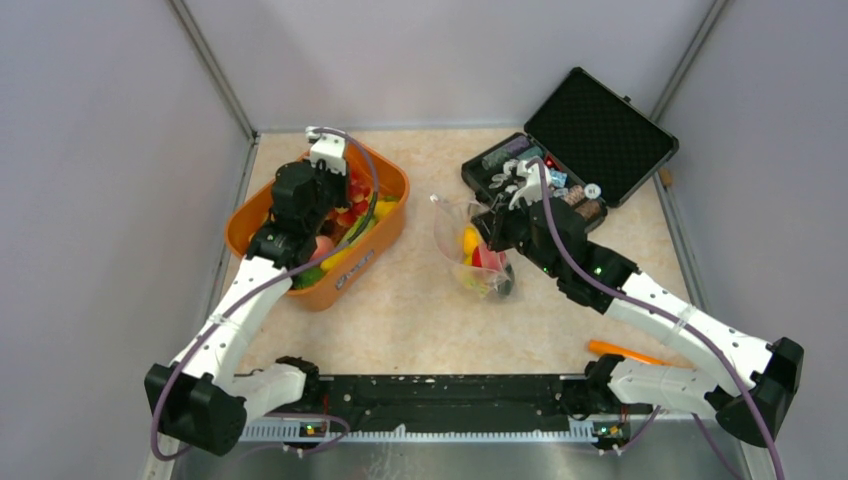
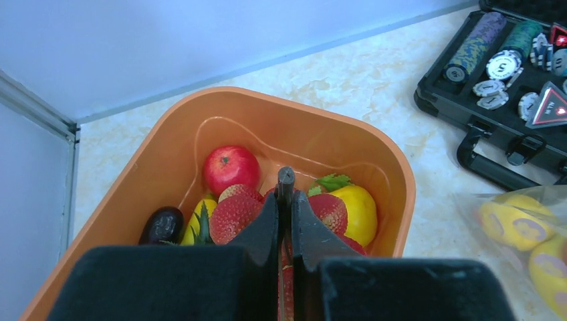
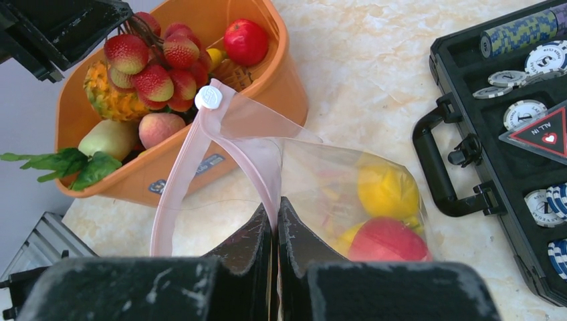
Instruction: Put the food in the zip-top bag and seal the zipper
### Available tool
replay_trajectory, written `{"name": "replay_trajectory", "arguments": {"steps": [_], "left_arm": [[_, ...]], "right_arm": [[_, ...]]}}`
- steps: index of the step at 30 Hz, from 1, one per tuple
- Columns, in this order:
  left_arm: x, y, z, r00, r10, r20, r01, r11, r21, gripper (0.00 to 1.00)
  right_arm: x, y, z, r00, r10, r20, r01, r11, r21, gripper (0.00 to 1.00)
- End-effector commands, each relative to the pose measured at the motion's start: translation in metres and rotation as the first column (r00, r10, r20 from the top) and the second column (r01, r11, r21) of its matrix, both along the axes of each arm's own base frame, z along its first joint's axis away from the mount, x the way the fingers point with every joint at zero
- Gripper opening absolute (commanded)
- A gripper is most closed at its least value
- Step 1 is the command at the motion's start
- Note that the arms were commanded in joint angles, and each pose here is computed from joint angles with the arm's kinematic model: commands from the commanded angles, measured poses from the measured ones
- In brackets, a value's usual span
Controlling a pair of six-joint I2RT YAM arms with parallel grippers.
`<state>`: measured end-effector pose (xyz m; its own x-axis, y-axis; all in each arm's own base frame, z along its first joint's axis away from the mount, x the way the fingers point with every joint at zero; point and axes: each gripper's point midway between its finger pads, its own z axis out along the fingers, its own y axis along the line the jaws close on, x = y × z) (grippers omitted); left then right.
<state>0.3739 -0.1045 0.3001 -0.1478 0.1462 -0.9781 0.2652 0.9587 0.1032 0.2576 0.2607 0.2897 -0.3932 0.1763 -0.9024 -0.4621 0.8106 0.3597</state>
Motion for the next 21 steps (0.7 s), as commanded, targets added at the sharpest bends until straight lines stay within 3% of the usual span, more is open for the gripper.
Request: {"name": "replay_trajectory", "arguments": {"steps": [1,7,10,16,21], "left_arm": [[-0.012,-0.006,0.041,0.995,-0.035,0.098,0.043,0.995,-0.084,0.0],[-0.043,-0.023,0.089,0.971,-0.157,0.182,0.184,0.972,-0.147,0.0],[-0.07,-0.038,0.116,0.938,-0.252,0.237,0.305,0.926,-0.22,0.0],[-0.118,-0.062,0.149,0.844,-0.405,0.352,0.513,0.801,-0.307,0.0],[-0.156,-0.079,0.165,0.75,-0.51,0.422,0.657,0.65,-0.382,0.0]], "right_arm": [[0.001,0.005,0.014,0.999,0.006,0.033,-0.007,0.999,0.039,0.04],[0.003,0.003,0.014,0.999,-0.008,0.033,0.007,1.0,0.03,0.02],[0.005,0.004,0.015,0.999,-0.016,0.035,0.015,1.0,0.024,0.01],[0.007,0.011,0.011,1.0,-0.001,0.026,0.0,0.999,0.032,0.01],[0.009,0.011,0.009,1.0,-0.01,0.024,0.009,0.999,0.04,0.01]]}}
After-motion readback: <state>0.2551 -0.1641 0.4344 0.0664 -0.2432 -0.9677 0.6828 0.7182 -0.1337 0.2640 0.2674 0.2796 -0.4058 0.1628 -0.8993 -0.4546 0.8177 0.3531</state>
